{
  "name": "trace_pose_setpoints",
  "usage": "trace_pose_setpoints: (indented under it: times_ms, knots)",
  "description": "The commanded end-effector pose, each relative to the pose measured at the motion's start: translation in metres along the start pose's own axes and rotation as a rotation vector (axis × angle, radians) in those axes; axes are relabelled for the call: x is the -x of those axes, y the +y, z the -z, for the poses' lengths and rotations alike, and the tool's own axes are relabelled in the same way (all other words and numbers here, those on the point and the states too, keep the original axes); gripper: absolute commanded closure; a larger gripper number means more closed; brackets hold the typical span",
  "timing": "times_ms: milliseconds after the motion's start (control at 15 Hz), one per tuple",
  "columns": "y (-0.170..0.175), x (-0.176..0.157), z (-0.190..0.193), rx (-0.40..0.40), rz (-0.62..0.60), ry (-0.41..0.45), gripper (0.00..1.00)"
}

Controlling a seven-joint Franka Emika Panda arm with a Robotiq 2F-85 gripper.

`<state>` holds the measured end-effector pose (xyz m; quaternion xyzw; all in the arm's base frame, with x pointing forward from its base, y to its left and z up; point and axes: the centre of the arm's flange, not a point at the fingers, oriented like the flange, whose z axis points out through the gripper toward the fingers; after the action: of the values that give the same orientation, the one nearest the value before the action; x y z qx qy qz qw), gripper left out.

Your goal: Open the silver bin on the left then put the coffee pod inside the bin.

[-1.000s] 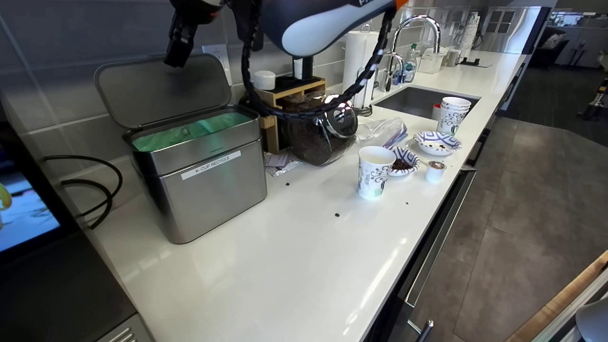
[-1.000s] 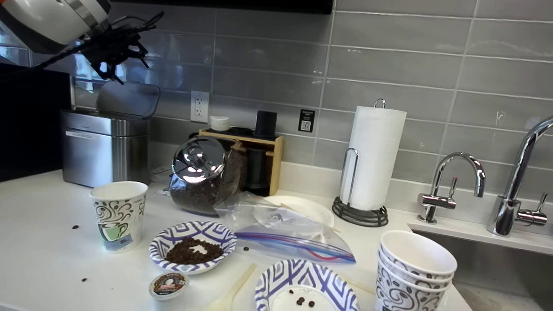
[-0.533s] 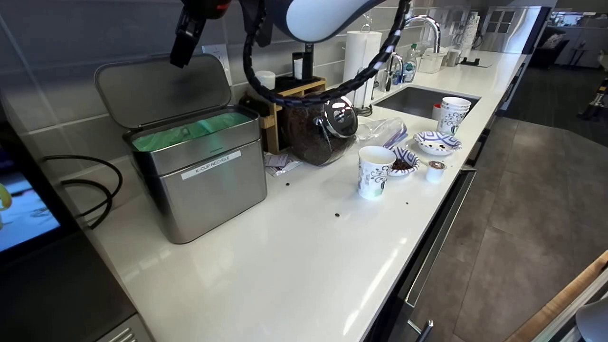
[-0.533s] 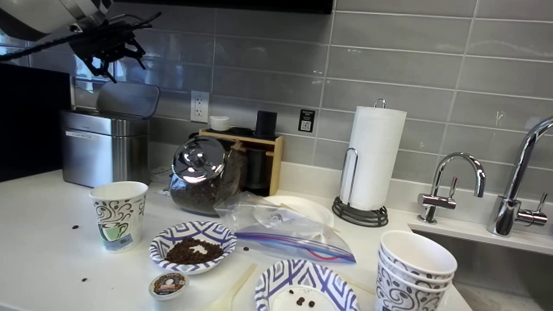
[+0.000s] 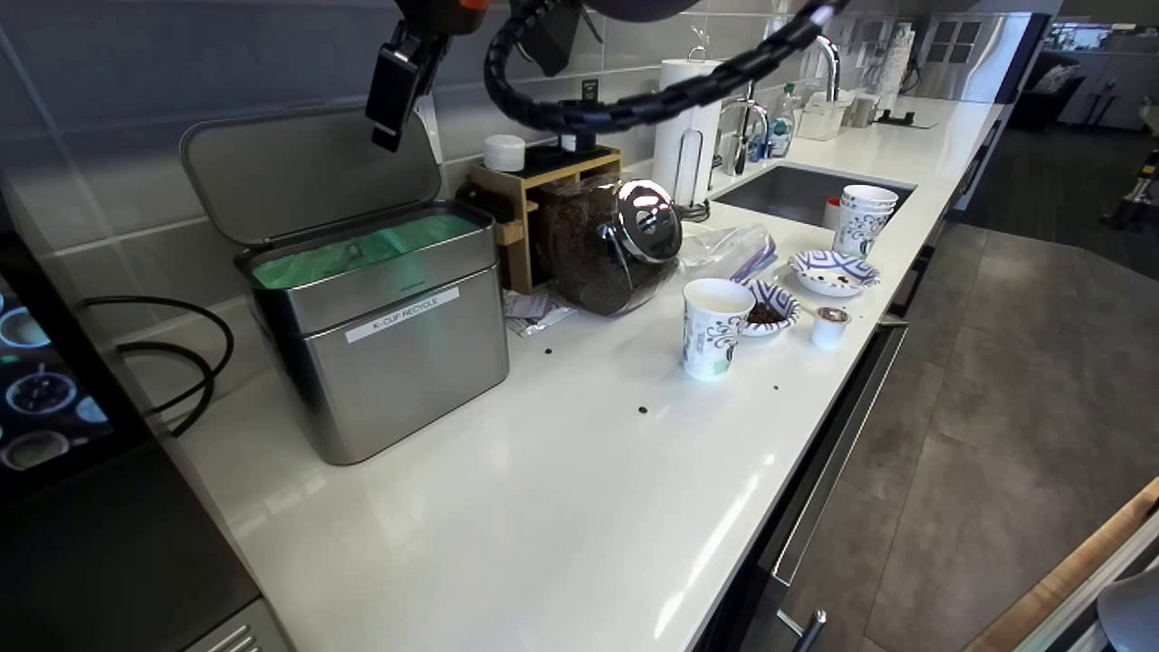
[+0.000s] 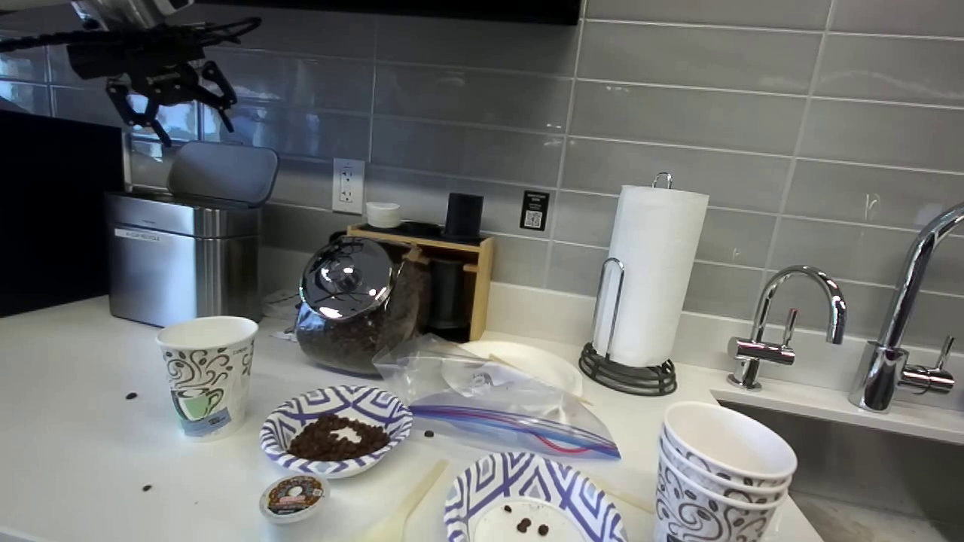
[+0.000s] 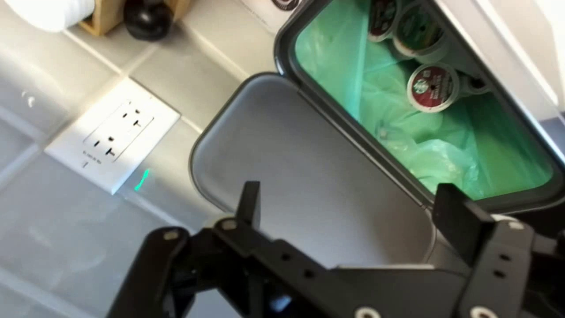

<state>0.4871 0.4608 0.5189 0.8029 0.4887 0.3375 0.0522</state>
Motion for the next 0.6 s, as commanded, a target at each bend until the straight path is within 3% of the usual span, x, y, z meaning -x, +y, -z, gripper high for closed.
trace_pose_setpoints:
  times_ms: [0,533]
  knots:
    - [-0.008,0.037,0.027,-0.088,-0.09,-0.113,0.0]
    - [0.0,0.115,0.057,-0.164,-0.343,-0.39,0.0]
